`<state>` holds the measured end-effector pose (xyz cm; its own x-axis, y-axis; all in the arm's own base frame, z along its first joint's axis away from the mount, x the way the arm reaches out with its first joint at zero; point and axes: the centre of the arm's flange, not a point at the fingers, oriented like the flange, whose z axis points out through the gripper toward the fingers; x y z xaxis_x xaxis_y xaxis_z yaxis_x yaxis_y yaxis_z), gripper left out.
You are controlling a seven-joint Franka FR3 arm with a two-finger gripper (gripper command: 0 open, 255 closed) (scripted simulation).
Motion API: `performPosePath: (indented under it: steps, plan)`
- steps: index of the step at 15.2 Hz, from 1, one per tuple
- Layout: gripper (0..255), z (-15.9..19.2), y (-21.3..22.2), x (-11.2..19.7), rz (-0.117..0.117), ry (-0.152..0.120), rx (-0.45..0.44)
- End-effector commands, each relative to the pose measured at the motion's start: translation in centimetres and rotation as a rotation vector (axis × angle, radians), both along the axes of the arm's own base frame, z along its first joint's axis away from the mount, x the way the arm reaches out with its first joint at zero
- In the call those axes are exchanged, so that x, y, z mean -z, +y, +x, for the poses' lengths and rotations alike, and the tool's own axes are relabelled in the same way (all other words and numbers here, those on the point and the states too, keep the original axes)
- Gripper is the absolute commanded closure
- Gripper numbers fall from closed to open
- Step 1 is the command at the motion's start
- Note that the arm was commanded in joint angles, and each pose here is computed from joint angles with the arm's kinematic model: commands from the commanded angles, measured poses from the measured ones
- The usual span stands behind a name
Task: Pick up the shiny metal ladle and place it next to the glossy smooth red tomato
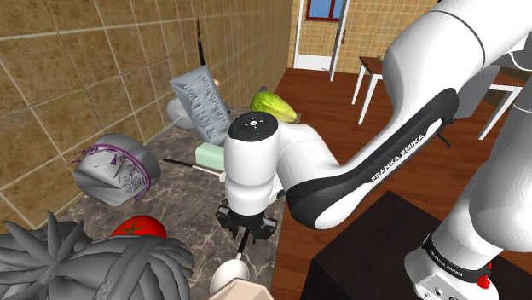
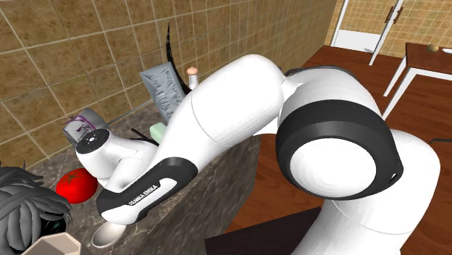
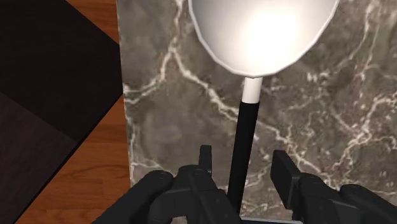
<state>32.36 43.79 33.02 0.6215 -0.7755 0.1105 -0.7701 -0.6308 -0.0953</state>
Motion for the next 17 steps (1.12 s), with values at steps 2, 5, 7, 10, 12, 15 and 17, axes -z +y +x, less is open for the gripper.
performPosePath:
  steps: [2,5,7,10,12,15,17]
  plan:
    - [0,0.0,0.0,0.0,0.000,0.000,0.000]
    - [0,0.0,0.0,0.0,0.000,0.000,0.000]
    - [0,-0.4,0.1,-2.6,0.000,0.000,0.000]
    - [0,-0.7,0.1,-4.9,0.000,0.000,0.000]
    - [0,-0.7,0.1,-4.9,0.000,0.000,0.000]
    - [0,-0.7,0.1,-4.9,0.000,0.000,0.000]
    - [0,-0.7,0.1,-4.9,0.000,0.000,0.000]
